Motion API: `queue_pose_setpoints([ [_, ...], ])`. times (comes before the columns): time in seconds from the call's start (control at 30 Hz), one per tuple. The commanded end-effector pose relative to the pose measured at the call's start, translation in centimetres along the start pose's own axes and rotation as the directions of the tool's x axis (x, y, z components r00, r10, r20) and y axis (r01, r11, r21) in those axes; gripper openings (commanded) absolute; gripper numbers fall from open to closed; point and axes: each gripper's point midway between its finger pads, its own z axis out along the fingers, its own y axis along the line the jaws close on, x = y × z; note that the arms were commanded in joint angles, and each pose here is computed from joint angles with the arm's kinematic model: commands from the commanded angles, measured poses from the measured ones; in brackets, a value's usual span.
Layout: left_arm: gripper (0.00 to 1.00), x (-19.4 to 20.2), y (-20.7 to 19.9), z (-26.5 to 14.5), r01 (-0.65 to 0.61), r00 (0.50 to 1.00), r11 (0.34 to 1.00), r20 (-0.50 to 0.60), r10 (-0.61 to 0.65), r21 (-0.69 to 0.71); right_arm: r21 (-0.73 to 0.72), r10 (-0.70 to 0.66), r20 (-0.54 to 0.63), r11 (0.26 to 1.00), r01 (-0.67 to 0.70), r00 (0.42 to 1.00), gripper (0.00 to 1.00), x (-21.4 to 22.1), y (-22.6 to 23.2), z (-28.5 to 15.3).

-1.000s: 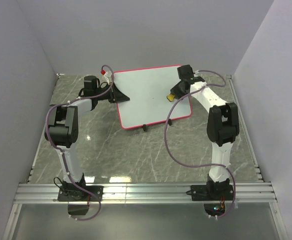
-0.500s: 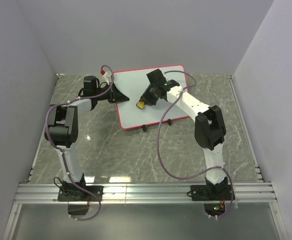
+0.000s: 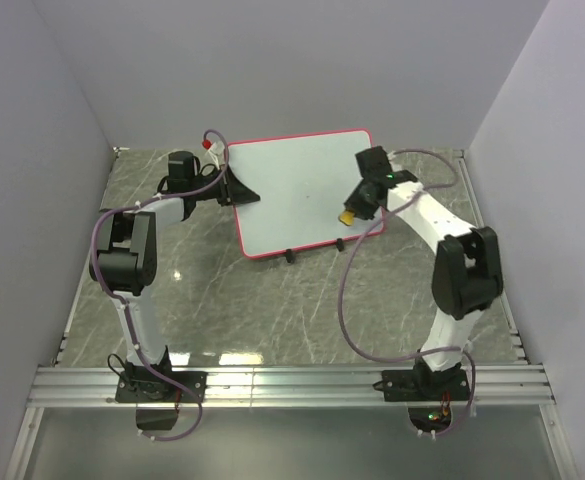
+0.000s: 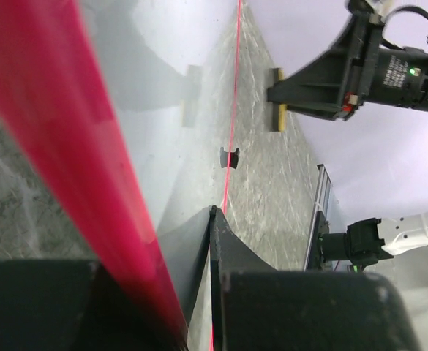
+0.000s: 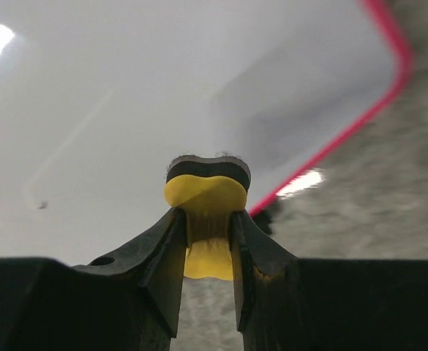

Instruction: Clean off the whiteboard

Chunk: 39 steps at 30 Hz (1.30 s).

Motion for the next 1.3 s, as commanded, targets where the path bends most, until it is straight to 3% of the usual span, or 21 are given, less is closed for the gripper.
queue_pose_setpoints([
  [0.0, 0.06, -0.3, 2.5, -0.3, -0.054, 0.998, 0.99, 0.037, 0.059, -0.132, 0.018, -0.028, 0.149, 1.0, 0.026, 0.988, 0.0, -3.1, -2.8, -4.2],
  [0.2, 0.2, 0.5, 2.3, -0.7, -0.06, 0.997, 0.989, 0.041, 0.066, -0.135, 0.076, 0.023, 0.197, 0.996, -0.038, 0.98, 0.0, -3.8, -8.9, -6.2],
  [0.33, 0.23, 1.4, 2.7, -0.9, -0.055, 0.998, 0.987, 0.034, 0.061, -0.151, 0.112, 0.034, 0.204, 0.992, -0.058, 0.978, 0.0, -3.6, -11.5, -6.7],
  [0.63, 0.37, 3.4, 3.0, -1.3, -0.027, 0.998, 0.986, 0.049, 0.035, -0.162, 0.124, 0.046, 0.214, 0.989, -0.074, 0.976, 0.0, -3.7, -12.7, -7.1],
  [0.77, 0.39, 3.6, 2.9, -1.4, -0.028, 0.998, 0.986, 0.051, 0.036, -0.163, 0.134, 0.042, 0.222, 0.988, -0.074, 0.974, 0.0, -3.9, -13.3, -7.3],
  [1.23, 0.61, 3.0, 0.5, -2.7, -0.062, 0.995, 0.983, 0.072, 0.075, -0.172, 0.168, 0.068, 0.206, 0.98, -0.104, 0.976, 0.0, -1.8, -16.4, -6.5],
  [1.27, 0.66, 3.1, 0.4, -2.8, -0.065, 0.994, 0.983, 0.072, 0.078, -0.17, 0.165, 0.073, 0.208, 0.98, -0.108, 0.975, 0.0, -1.6, -16.5, -6.6],
])
